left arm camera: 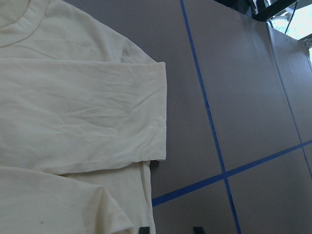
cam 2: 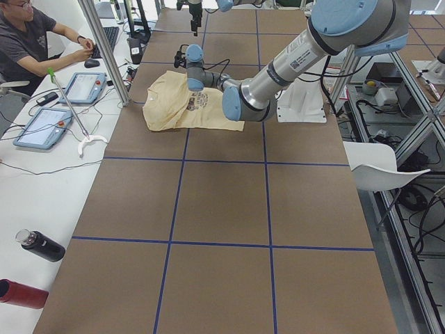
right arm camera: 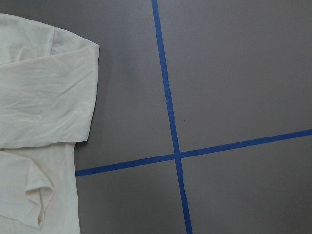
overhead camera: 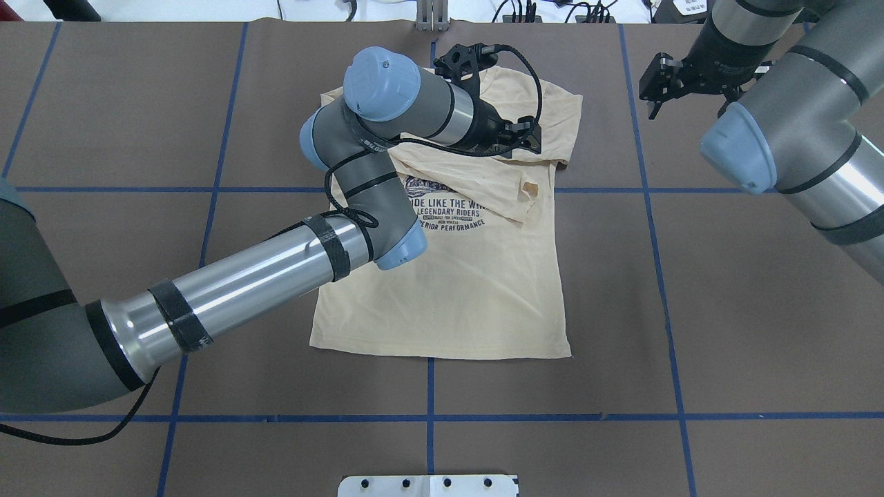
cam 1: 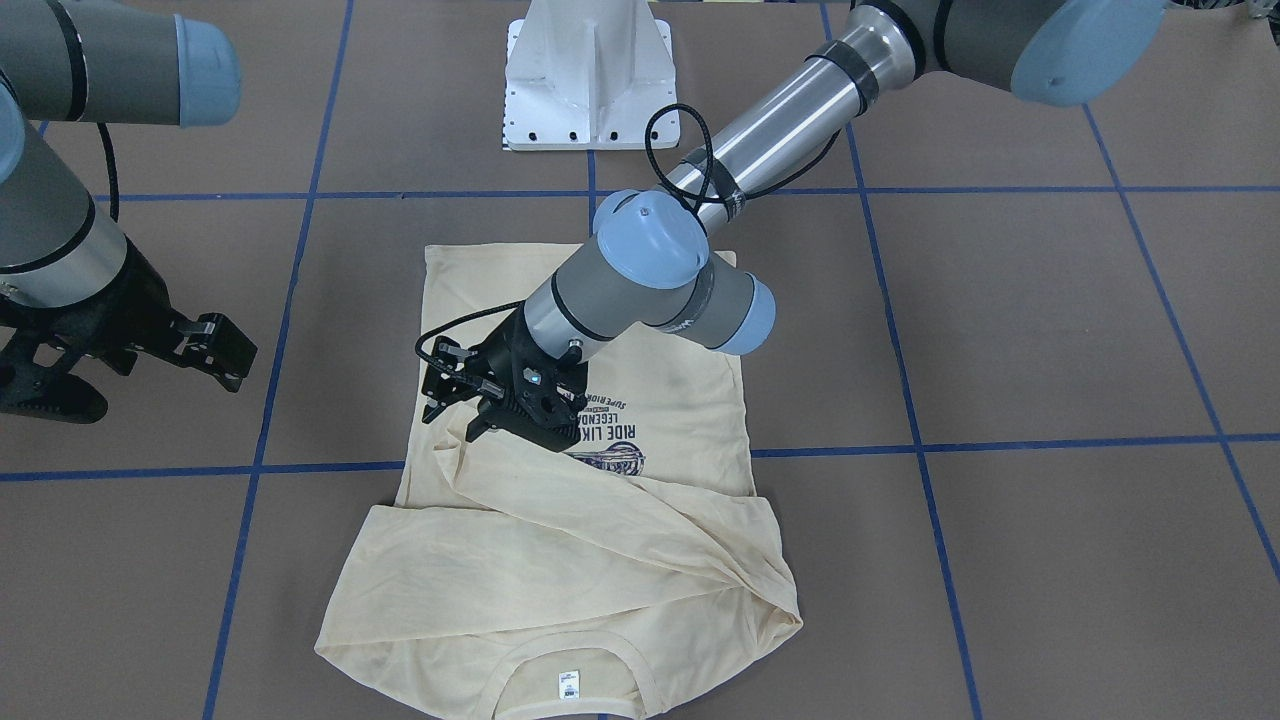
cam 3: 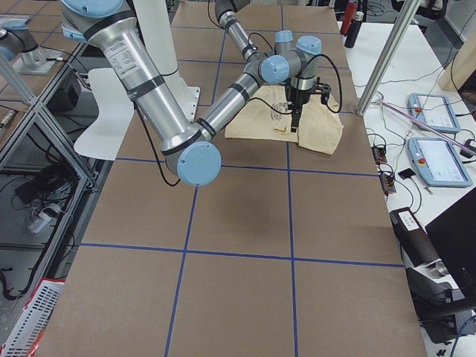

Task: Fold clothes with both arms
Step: 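Lay the sleeve diagonally across the shirt front with the left gripper, then withdraw the left gripper to the shirt side while the right gripper lowers to the hem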

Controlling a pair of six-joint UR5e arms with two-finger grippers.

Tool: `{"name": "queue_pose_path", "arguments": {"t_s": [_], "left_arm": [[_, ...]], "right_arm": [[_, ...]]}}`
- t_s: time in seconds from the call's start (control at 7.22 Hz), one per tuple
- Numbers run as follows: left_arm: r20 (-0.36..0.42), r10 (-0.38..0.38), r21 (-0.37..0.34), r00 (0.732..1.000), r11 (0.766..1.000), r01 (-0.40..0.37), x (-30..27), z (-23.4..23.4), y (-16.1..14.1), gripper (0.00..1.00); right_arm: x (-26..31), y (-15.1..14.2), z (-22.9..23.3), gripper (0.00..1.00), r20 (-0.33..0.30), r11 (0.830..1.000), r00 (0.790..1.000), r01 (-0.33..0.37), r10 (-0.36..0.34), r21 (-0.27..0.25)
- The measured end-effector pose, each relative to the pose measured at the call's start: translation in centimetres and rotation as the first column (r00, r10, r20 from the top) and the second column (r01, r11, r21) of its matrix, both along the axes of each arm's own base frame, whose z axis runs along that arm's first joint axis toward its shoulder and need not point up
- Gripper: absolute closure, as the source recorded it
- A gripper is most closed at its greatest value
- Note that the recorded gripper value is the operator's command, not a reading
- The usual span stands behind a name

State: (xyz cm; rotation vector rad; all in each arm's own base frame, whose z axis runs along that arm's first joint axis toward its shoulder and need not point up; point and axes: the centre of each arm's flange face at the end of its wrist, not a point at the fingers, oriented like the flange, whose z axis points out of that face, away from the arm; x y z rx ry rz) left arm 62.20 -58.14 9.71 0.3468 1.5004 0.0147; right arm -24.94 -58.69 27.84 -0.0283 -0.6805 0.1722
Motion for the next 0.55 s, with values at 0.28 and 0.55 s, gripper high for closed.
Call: {"name": "queue_pose_path", "arguments": {"t_s": [0.28,0.55], "left_arm": [[0.001,-0.006,-0.005,1.0,1.0,0.006,-0.7,0.7,-0.4,0.0],[0.008,0.022,-0.015,1.0,1.0,-0.022,-4.4,4.4,-0.5,0.0]], "right_arm": [[-0.5,0.1,0.0,0.0,0.037,1.0,0.999,0.006,-0.007,0.026],[-1.9,1.7,-0.5,0.0,0.1,0.998,0.994,0.05,-0.054,0.04]]}}
